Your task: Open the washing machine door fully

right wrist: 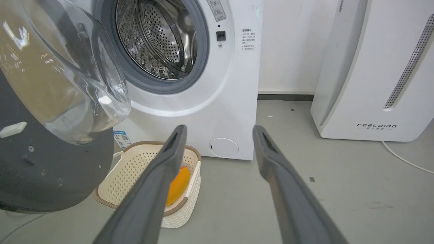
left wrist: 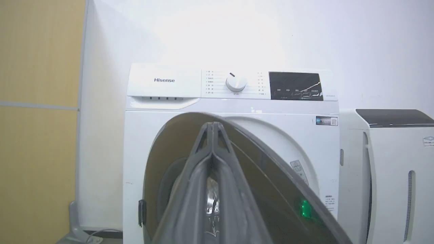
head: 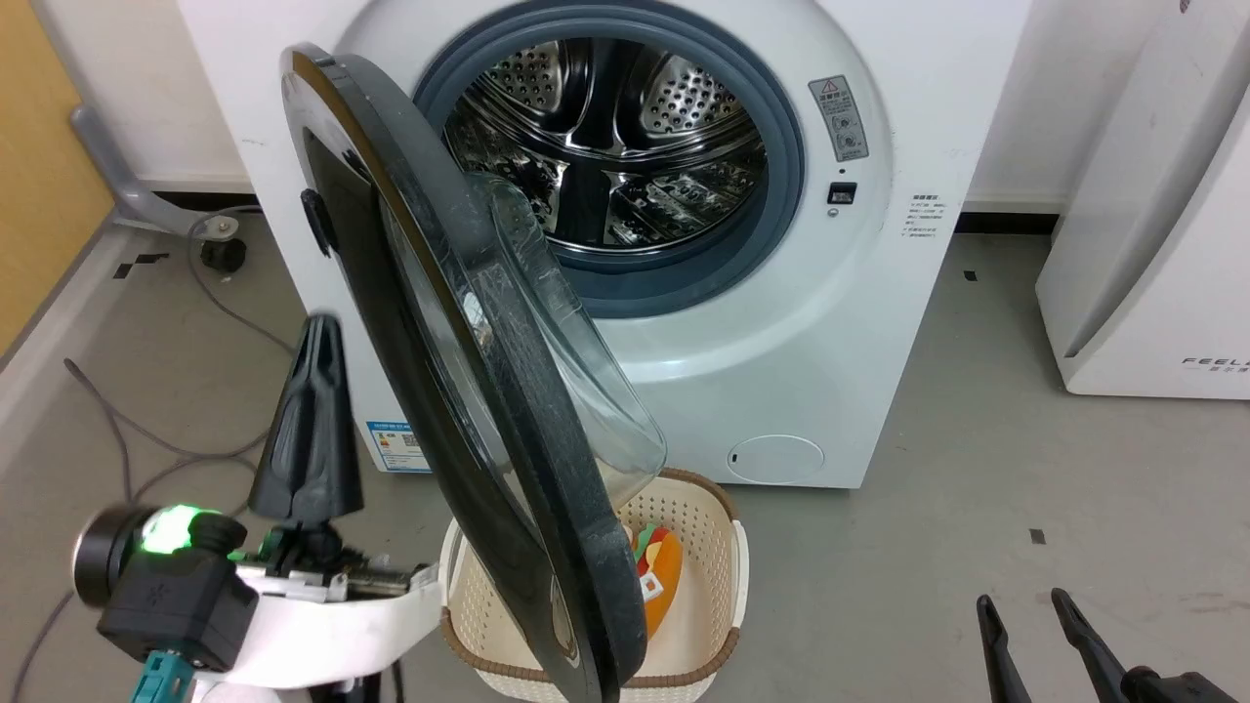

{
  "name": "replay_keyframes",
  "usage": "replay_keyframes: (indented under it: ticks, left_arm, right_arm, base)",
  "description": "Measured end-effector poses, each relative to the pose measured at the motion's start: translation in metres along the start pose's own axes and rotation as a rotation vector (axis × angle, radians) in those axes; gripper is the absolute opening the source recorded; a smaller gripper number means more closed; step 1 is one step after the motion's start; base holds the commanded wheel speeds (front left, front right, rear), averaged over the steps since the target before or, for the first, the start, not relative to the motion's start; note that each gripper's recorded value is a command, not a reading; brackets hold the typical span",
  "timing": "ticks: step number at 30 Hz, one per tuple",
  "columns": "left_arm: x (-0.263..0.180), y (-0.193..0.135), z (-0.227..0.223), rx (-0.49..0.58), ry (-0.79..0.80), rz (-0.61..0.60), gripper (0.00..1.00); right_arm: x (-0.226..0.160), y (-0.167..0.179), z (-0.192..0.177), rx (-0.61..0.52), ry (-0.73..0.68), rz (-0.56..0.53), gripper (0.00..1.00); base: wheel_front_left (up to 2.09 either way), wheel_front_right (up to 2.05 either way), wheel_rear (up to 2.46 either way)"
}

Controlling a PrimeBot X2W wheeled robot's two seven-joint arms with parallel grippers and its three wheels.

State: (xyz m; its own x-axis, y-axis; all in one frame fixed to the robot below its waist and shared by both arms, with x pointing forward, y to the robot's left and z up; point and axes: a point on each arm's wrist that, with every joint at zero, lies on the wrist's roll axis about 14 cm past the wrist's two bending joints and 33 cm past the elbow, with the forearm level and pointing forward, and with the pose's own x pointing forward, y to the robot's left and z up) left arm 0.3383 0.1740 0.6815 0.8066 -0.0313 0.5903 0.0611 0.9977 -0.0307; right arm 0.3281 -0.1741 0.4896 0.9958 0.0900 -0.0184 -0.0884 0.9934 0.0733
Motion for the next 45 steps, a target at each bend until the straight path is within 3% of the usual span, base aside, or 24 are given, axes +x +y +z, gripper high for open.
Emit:
replay_keyframes:
  ticks: [7, 12, 20, 27, 31, 35, 45]
  left_arm:
    - [0.021, -0.047, 0.055, -0.083, -0.142, -0.135, 0.00]
    - [0.016, -0.092, 0.057, -0.203, -0.074, -0.283, 0.00]
    - [-0.017, -0.137, 0.017, -0.308, 0.188, -0.420, 0.00]
    - [-0.072, -0.175, -0.028, -0.416, 0.484, -0.518, 0.00]
    - [-0.105, -0.181, -0.060, -0.450, 0.664, -0.505, 0.00]
    - [-0.121, -0.183, -0.081, -0.434, 0.742, -0.500, 0.00]
    - [-0.088, -0.166, -0.107, -0.316, 0.665, -0.428, 0.00]
  right_arm:
    - [0.003, 0.001, -0.001, 0.007, 0.003, 0.002, 1.00]
    - [0.003, -0.001, -0.004, 0.009, 0.013, -0.003, 1.00]
    - [0.005, -0.002, -0.008, 0.008, 0.028, -0.006, 1.00]
    - [0.004, -0.002, -0.010, 0.008, 0.033, -0.004, 1.00]
    - [0.005, -0.001, -0.010, 0.009, 0.035, 0.000, 1.00]
    - [0.005, 0.001, -0.011, 0.009, 0.038, 0.004, 1.00]
    - [0.004, 0.001, -0.013, 0.010, 0.050, 0.005, 1.00]
  base:
    - [0.00, 0.00, 0.00]
    - [0.00, 0.00, 0.00]
    - [0.00, 0.00, 0.00]
    - [0.00, 0.00, 0.00]
    - [0.00, 0.00, 0.00]
    - [0.00, 0.00, 0.00]
    - [0.00, 0.00, 0.00]
